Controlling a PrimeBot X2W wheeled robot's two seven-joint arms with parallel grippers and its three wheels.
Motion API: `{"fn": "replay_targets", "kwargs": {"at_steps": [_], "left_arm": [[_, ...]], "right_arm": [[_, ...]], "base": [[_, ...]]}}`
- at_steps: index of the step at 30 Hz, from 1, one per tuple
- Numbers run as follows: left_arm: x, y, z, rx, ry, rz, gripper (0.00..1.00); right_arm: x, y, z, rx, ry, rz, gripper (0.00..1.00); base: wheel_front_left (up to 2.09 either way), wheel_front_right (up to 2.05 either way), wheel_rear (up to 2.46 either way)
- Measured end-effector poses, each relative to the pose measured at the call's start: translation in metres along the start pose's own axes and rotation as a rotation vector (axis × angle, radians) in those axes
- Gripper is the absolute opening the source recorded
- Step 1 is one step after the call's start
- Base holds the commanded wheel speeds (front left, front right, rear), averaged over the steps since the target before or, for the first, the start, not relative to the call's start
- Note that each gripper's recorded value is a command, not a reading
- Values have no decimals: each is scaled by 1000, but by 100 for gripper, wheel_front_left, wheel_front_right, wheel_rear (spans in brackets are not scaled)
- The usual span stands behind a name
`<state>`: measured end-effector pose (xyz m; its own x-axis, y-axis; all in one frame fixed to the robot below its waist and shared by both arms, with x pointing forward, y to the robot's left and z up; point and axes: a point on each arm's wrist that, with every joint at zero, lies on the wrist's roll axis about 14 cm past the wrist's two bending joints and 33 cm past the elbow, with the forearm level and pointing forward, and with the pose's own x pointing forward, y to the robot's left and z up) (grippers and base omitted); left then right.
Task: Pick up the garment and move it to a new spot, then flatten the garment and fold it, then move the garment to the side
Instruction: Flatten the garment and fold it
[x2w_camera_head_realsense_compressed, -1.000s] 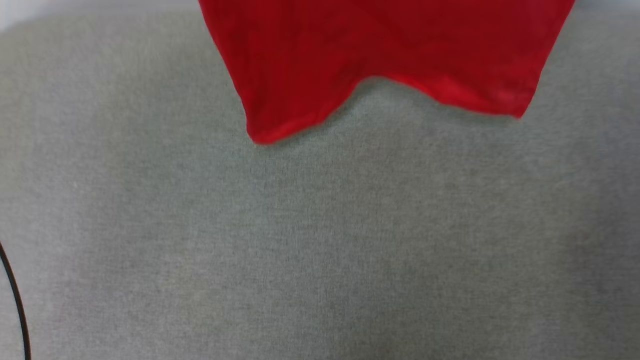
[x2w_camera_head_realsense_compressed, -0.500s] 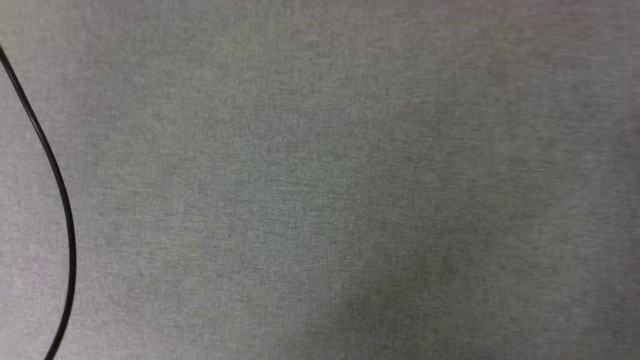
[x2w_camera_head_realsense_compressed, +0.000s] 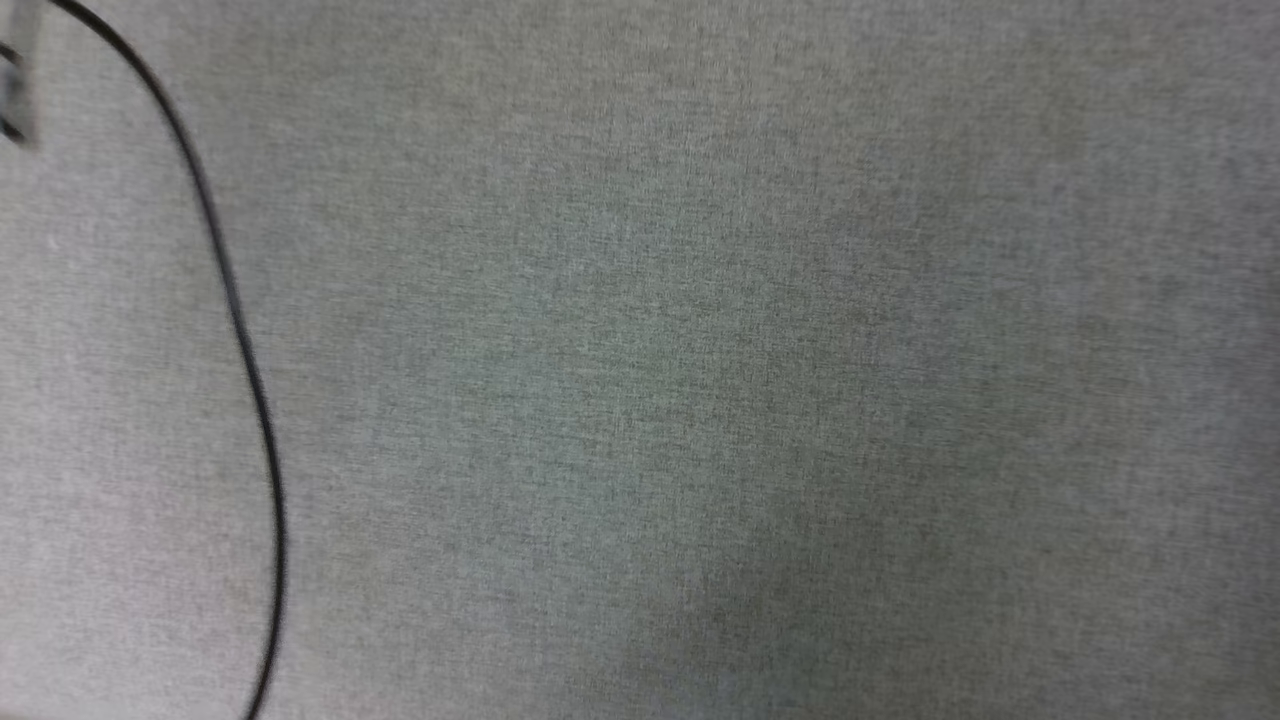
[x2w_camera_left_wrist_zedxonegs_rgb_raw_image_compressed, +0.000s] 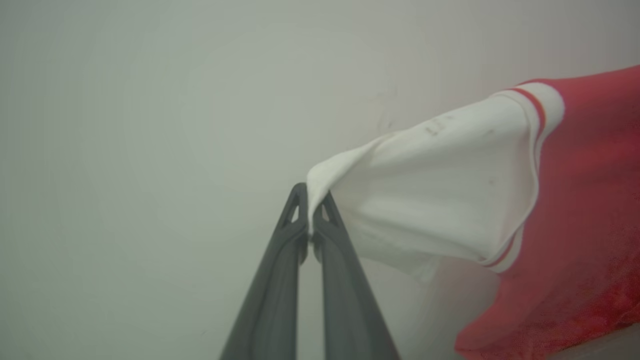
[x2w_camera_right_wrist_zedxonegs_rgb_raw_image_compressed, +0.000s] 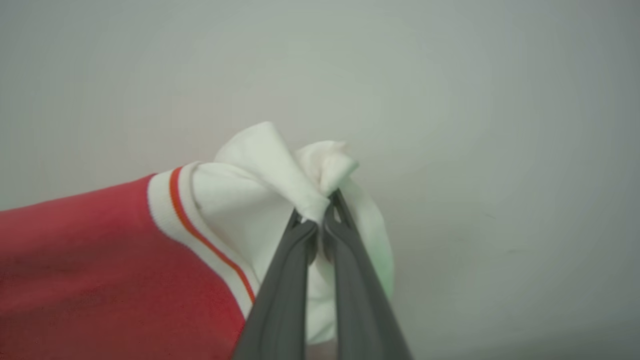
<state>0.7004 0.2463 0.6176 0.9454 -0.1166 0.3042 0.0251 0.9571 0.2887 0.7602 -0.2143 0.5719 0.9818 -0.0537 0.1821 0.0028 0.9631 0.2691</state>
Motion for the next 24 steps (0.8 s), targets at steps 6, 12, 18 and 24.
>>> {"fn": "replay_targets", "kwargs": {"at_steps": [6, 12, 18, 24], "left_arm": [[-39, -18, -27, -60, 93, -28, 0], [-97, -36, -48, -129, 198, -39, 0], [-167, -52, -64, -188, 315, -46, 0], [-225, -60, -64, -222, 390, -43, 0]], "right_arm": [[-37, -4, -37, 23, 116, 5, 0], [-89, -25, -57, 52, 235, -28, 0], [-159, -38, -84, 107, 399, -57, 0], [-217, -47, -86, 144, 489, -75, 0]], "base": [[0, 0, 0], [0, 0, 0], [0, 0, 0], [0, 0, 0]]}}
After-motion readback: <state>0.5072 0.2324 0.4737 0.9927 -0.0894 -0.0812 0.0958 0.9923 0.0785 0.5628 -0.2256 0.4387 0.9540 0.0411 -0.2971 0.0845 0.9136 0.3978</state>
